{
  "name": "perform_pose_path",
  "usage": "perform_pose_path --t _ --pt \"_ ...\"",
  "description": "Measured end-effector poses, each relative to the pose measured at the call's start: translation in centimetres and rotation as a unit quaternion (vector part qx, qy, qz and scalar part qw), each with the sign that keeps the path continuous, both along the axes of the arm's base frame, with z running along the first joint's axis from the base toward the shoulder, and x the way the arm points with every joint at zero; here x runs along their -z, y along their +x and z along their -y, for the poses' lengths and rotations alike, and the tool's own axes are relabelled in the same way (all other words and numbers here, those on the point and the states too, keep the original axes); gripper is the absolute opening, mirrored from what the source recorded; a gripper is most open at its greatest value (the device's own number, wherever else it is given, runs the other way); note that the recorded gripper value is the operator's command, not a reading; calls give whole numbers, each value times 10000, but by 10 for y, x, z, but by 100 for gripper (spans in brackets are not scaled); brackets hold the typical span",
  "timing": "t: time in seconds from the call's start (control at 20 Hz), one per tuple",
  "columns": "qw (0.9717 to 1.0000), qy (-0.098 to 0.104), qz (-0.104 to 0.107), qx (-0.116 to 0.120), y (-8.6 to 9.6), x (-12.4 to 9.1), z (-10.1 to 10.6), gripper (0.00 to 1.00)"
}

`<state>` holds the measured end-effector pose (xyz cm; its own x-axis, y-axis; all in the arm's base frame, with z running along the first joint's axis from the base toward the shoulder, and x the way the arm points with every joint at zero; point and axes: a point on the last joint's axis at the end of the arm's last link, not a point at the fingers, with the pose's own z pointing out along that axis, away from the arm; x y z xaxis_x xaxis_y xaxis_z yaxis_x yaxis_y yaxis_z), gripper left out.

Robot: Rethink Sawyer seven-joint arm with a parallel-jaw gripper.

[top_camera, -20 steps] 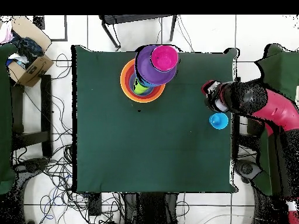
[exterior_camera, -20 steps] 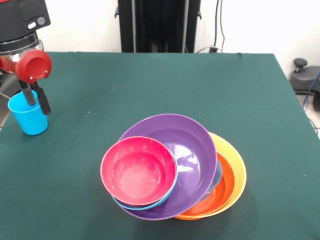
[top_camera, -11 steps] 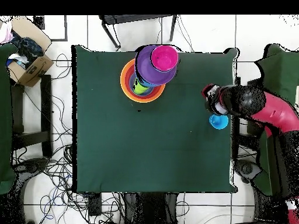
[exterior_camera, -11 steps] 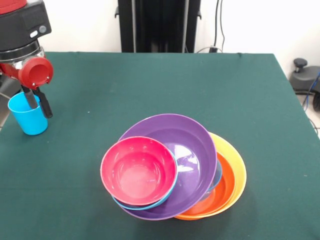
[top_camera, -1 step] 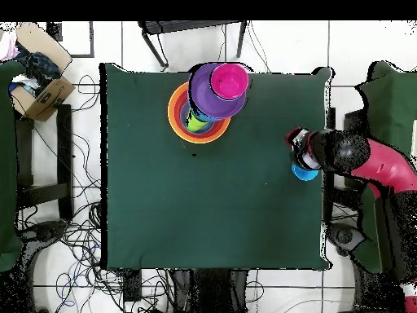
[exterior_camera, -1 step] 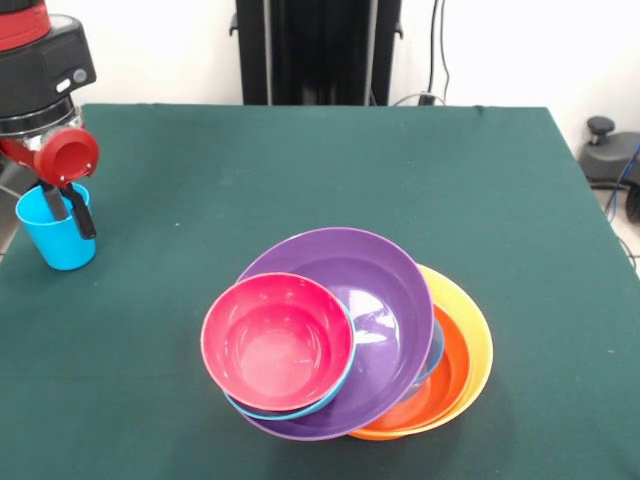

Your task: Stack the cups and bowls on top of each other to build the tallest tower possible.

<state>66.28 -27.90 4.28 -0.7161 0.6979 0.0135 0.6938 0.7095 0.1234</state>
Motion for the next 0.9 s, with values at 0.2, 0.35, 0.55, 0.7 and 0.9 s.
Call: perform_pose_path --t 0.2,0.35,0.55,0.7,0.9 --pt "9999 15 -97 -63 -9 17 -2 100" --pt "9998 18 -150 -127 -14 30 -5 100" --pt "9996 19 -159 -242 -23 56 -13 100" --pt "9995 23 -131 -280 -26 67 -17 100" --pt "9993 64 -116 -337 -32 85 -25 100"
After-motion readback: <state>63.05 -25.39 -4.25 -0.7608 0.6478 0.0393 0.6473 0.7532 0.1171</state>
